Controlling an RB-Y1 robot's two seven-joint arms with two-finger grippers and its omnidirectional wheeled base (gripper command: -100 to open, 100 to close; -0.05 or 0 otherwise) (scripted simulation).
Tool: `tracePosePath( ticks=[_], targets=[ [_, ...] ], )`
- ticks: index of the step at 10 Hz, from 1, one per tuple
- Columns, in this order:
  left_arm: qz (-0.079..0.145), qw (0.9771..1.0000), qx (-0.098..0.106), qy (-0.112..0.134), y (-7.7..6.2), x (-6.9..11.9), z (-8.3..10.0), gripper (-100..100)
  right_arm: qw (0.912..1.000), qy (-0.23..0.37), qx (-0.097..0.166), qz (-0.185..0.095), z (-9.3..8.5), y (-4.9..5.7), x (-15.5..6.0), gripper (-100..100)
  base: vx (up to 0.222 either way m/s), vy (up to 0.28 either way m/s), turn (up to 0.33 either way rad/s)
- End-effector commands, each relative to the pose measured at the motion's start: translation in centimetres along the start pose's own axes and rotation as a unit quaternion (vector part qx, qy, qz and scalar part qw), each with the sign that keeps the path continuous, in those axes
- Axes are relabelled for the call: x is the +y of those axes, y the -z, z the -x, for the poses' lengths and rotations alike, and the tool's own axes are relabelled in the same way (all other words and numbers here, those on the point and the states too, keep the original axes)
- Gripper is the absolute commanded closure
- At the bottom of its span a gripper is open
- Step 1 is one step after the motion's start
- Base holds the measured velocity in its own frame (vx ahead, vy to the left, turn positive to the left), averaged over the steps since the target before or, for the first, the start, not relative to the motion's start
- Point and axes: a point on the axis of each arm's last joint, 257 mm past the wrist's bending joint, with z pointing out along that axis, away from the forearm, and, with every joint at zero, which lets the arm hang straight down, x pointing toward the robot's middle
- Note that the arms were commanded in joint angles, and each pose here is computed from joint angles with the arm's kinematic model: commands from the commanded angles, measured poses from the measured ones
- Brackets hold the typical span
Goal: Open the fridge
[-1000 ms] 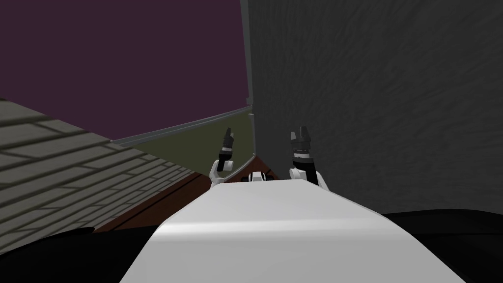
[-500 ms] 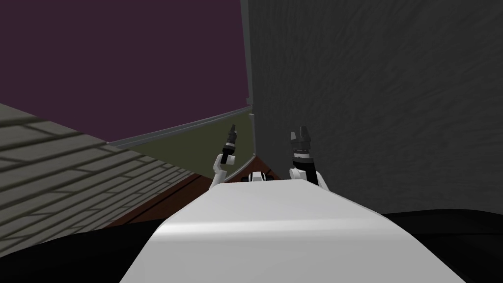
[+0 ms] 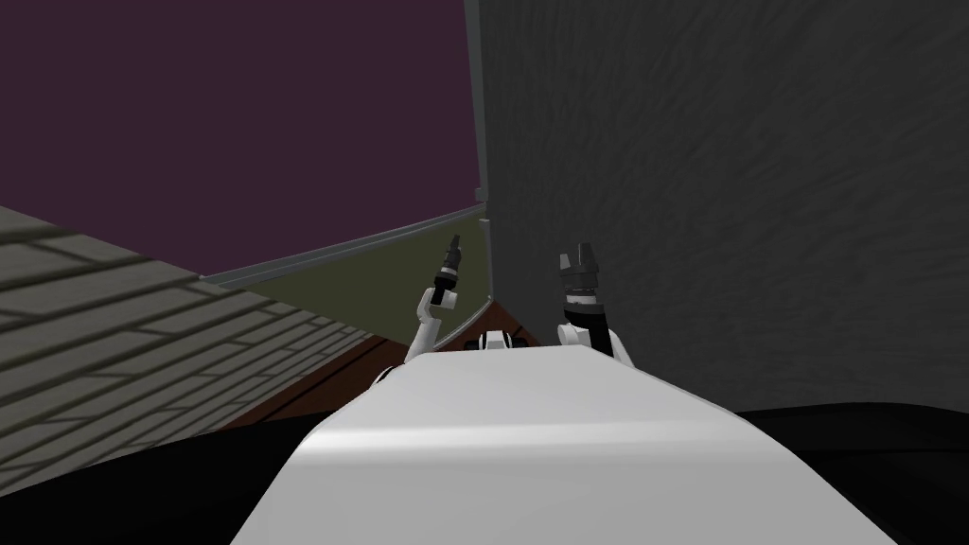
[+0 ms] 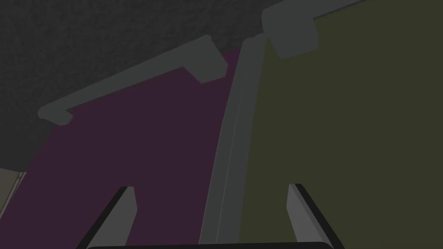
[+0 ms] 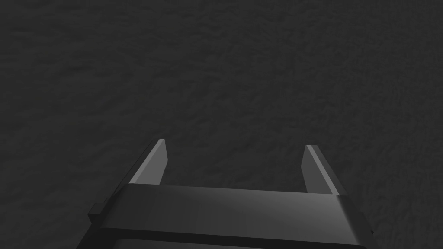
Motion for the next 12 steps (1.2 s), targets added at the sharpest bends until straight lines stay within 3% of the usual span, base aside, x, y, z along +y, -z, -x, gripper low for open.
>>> tracePosePath(
  ticks=[1,2,4,5,7,8,9,10,12],
  targets=[
    [0.004,0.9999,0.012,-0.004,-2.4,0.2,-0.8,-100,1.0,0.0,0.0,0.0,0.0,0.0,0.0,0,0.006,0.025,-0.031],
    [0.02,0.9996,0.019,-0.007,-3.2,1.3,-1.6,-100,1.0,0.0,0.0,0.0,0.0,0.0,0.0,0,0.011,0.036,-0.049],
    [0.01,0.9997,0.022,-0.009,-4.5,0.5,-1.7,-100,1.0,0.0,0.0,0.0,0.0,0.0,0.0,0,0.005,0.022,-0.008],
    [0.029,0.999,0.03,-0.013,-5.4,1.7,-2.5,-100,1.0,0.0,0.0,0.0,0.0,0.0,0.0,0,-0.001,0.02,-0.041],
    [0.017,0.9992,0.032,-0.016,-6.6,0.6,-2.6,-100,1.0,0.0,0.0,0.0,0.0,0.0,0.0,0,-0.001,0.016,-0.016],
    [0.035,0.9984,0.04,-0.021,-7.6,1.7,-3.3,-100,1.0,0.0,0.0,0.0,0.0,0.0,0.0,0,0.0,0.019,-0.036],
    [0.024,0.9986,0.041,-0.023,-8.6,0.6,-3.4,-100,1.0,0.0,0.0,0.0,0.0,0.0,0.0,0,0.001,0.024,-0.04],
    [0.047,0.9973,0.049,-0.03,-9.3,2.2,-4.1,-100,1.0,0.0,0.0,0.0,0.0,0.0,0.0,0,0.01,0.034,-0.053],
    [0.03,0.9978,0.05,-0.033,-10.7,0.5,-4.1,-100,1.0,0.0,0.0,0.0,0.0,0.0,0.0,0,0.004,0.022,-0.011]
  ],
)
